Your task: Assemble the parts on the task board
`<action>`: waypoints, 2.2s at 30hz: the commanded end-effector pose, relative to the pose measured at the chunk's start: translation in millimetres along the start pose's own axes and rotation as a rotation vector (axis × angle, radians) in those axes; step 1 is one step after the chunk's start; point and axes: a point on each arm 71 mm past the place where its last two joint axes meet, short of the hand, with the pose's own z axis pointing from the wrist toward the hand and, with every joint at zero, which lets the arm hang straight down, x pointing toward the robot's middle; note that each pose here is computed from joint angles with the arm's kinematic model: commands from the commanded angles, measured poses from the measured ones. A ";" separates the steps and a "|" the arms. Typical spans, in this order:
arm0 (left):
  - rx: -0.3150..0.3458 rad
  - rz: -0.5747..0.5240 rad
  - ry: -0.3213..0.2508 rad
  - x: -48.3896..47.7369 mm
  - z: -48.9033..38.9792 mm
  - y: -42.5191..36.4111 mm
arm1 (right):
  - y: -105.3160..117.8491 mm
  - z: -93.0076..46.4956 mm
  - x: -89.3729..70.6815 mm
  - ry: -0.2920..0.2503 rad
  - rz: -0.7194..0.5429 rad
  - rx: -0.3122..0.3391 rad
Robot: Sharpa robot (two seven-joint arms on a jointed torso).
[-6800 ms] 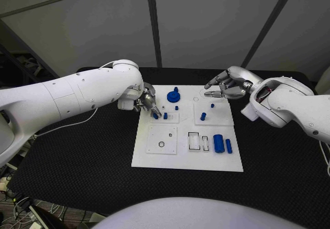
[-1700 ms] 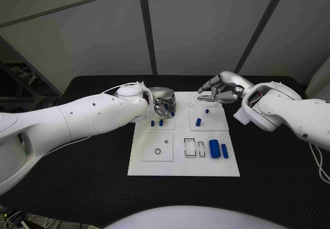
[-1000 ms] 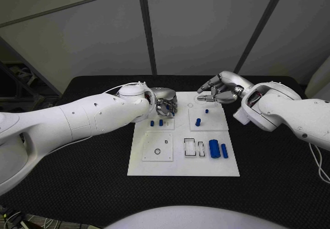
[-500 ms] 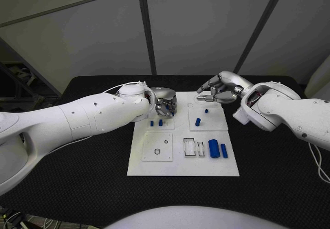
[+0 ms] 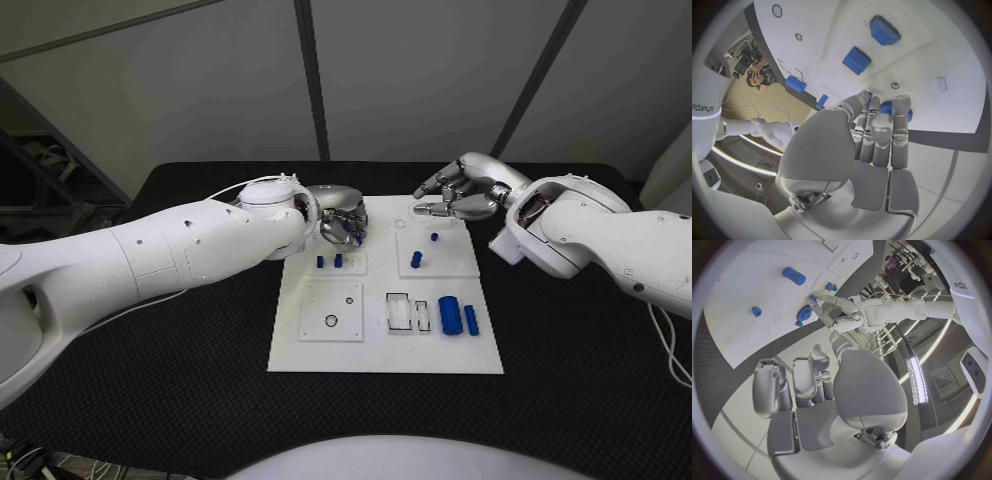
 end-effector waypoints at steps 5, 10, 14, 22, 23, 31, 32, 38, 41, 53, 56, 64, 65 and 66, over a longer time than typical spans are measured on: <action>0.023 -0.031 -0.069 -18.2 -8.9 -0.6 | 0.4 0.2 -1.7 -0.007 -0.003 -0.009; 0.010 -0.042 -0.079 -23.4 -17.5 5.3 | -0.2 0.0 -2.0 -0.008 -0.004 -0.008; -0.012 -0.048 -0.072 -24.5 -24.0 13.1 | -0.4 -0.1 -2.1 -0.008 -0.004 -0.008; -0.055 -0.054 -0.040 -22.0 -34.0 27.3 | -1.1 -0.5 -2.6 -0.008 -0.004 -0.006; -0.058 -0.056 -0.036 -20.8 -35.0 28.5 | -1.2 -0.5 -2.6 -0.008 -0.004 -0.005; -0.080 -0.064 -0.022 -14.8 -38.8 35.6 | -1.2 -0.8 -2.7 -0.007 -0.004 -0.005; -0.082 -0.064 -0.021 -14.6 -39.0 36.0 | -1.2 -0.8 -2.7 -0.007 -0.004 -0.005; -0.086 -0.065 -0.013 -13.3 -39.2 37.0 | -1.2 -1.0 -2.7 -0.007 -0.004 -0.005; -0.086 -0.065 -0.009 -12.9 -39.0 36.8 | -1.2 -1.0 -2.7 -0.007 -0.004 -0.004; -0.085 -0.066 0.008 -11.4 -37.9 35.8 | -1.1 -1.0 -2.6 -0.007 -0.004 -0.004; -0.084 -0.066 0.012 -11.0 -37.1 35.0 | -1.0 -1.0 -2.5 -0.006 -0.004 -0.004; -0.088 -0.067 0.029 -9.0 -35.1 34.2 | -1.0 -0.8 -2.4 -0.006 -0.004 -0.004; -0.089 -0.067 0.031 -8.8 -35.0 34.2 | -1.0 -0.8 -2.4 -0.006 -0.004 -0.004; -0.091 -0.067 0.033 -8.6 -35.0 34.4 | -1.0 -0.8 -2.4 -0.006 -0.004 -0.004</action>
